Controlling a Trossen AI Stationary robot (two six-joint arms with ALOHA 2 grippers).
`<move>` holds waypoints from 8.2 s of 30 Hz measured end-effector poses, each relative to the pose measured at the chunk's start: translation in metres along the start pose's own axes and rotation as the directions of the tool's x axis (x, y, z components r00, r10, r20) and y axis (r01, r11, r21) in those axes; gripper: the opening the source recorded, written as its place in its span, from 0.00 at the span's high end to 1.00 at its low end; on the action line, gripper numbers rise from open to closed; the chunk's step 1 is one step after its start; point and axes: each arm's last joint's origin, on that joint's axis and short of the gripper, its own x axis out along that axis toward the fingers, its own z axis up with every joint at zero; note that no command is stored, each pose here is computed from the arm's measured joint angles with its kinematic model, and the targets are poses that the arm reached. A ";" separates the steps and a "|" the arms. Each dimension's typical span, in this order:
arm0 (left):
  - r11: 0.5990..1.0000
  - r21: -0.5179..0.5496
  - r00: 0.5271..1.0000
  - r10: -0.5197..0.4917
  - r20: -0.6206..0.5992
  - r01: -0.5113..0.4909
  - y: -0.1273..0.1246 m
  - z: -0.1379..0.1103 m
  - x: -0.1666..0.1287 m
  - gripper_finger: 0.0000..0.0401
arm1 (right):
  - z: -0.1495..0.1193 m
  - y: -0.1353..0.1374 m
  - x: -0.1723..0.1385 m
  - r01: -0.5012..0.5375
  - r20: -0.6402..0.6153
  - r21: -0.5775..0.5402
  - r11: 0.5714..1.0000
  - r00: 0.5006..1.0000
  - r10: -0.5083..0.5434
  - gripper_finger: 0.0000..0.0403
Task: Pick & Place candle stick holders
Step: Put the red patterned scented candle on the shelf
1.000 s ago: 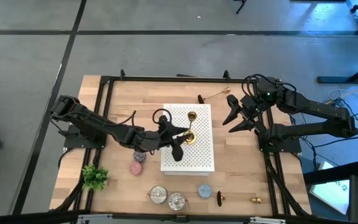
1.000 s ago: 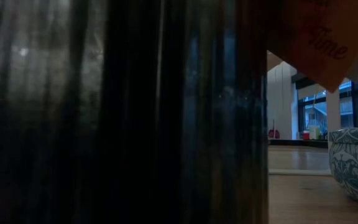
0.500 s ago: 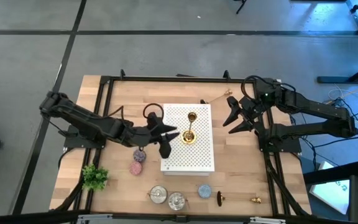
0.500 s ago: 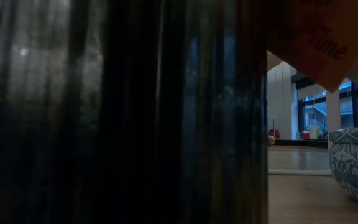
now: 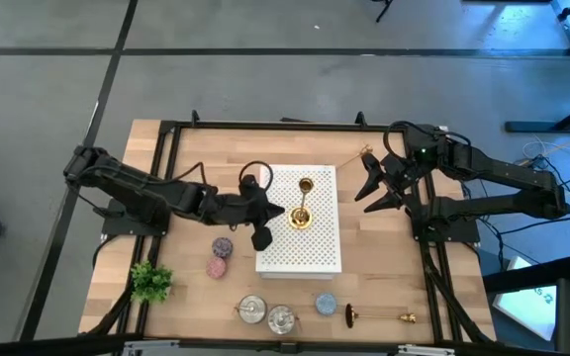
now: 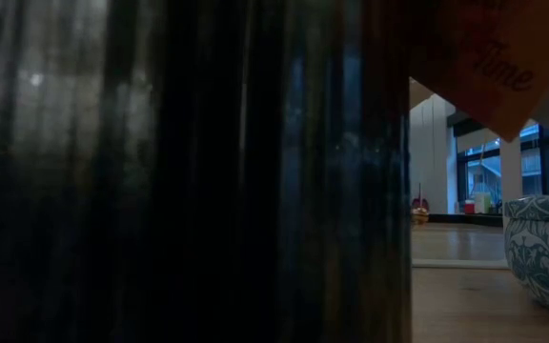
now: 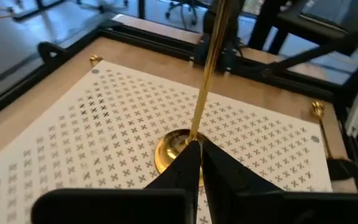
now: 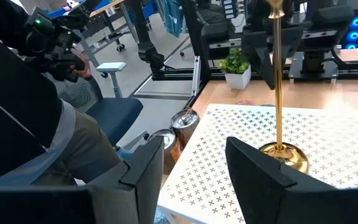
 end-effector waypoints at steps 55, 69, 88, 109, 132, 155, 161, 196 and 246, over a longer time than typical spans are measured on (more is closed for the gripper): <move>0.957 -0.095 0.960 0.278 0.040 -0.273 0.073 0.028 -0.082 0.99 | -0.055 0.004 -0.014 0.505 -0.533 0.828 -0.244 0.575 -0.620 0.70; 0.954 -0.078 0.956 0.293 0.031 -0.290 0.073 0.027 -0.081 0.99 | -0.069 -0.028 -0.018 0.555 -0.724 0.680 -0.479 0.408 -0.556 0.41; 0.963 -0.043 0.964 0.267 0.012 -0.266 0.066 0.022 -0.084 0.99 | -0.098 -0.117 -0.024 0.611 -0.871 0.490 -0.622 0.314 -0.377 0.47; 0.961 -0.107 0.905 0.196 -0.378 -0.253 0.089 -0.012 -0.126 0.99 | -0.092 -0.103 0.002 0.776 -0.845 0.511 -0.371 0.373 -0.384 0.48; 0.998 0.025 0.813 0.067 -0.578 -0.064 0.052 -0.037 -0.121 0.80 | -0.078 -0.014 0.037 0.827 -0.777 0.560 -0.056 0.500 -0.384 0.48; 0.936 -0.259 0.785 0.031 -0.618 -0.240 0.020 -0.112 -0.081 0.37 | -0.081 0.016 0.057 0.839 -0.764 0.527 0.137 0.538 -0.357 0.48; 0.913 -0.227 0.710 0.089 -0.699 -0.338 0.005 -0.136 -0.066 0.35 | -0.083 0.024 0.060 0.843 -0.765 0.503 0.188 0.536 -0.356 0.48; 0.847 -0.170 0.655 0.246 -0.714 -0.503 -0.017 -0.142 -0.038 0.31 | -0.084 0.037 0.067 0.829 -0.751 0.510 0.231 0.560 -0.350 0.48; 0.822 -0.069 0.572 0.331 -0.751 -0.566 -0.022 -0.188 0.013 0.21 | -0.078 0.036 0.074 0.777 -0.687 0.584 0.234 0.628 -0.366 0.48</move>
